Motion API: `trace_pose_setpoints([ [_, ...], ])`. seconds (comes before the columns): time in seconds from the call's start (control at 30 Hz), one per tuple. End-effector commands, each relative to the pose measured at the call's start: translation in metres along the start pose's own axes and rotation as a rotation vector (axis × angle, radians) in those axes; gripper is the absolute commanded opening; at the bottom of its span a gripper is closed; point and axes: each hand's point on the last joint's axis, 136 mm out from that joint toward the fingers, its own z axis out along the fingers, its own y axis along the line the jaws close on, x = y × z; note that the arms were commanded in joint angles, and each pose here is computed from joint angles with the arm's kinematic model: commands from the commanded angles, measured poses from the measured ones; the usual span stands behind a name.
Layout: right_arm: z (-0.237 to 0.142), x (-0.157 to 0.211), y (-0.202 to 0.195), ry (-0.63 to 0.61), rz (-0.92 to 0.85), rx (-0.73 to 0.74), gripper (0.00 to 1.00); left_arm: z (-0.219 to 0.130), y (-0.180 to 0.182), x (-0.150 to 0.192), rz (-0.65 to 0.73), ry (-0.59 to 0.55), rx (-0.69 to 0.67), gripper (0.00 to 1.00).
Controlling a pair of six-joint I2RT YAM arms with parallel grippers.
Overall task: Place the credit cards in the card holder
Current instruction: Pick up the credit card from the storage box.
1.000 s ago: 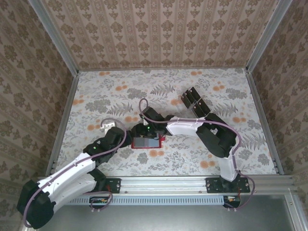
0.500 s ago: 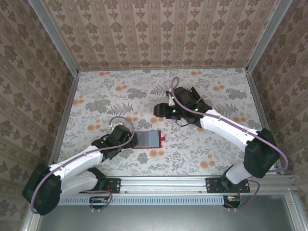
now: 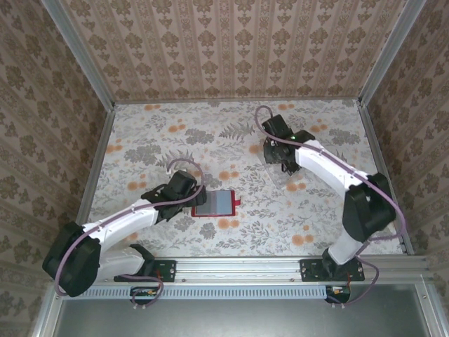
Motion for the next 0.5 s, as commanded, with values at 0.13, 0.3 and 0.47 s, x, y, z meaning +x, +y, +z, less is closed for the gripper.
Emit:
trace_pose_setpoints([
  [0.13,0.027,-0.024,-0.017,0.023,-0.098,0.143,0.33,-0.002,0.007,-0.002,0.017,0.017,-0.030,1.00],
  [0.3,0.040,-0.033,-0.017,0.028,-0.099,0.149,0.33,-0.001,0.009,-0.001,0.010,0.019,-0.034,1.00],
  [0.47,0.053,-0.035,-0.017,0.048,-0.104,0.153,0.33,-0.001,0.008,-0.001,0.008,0.018,-0.030,1.00],
])
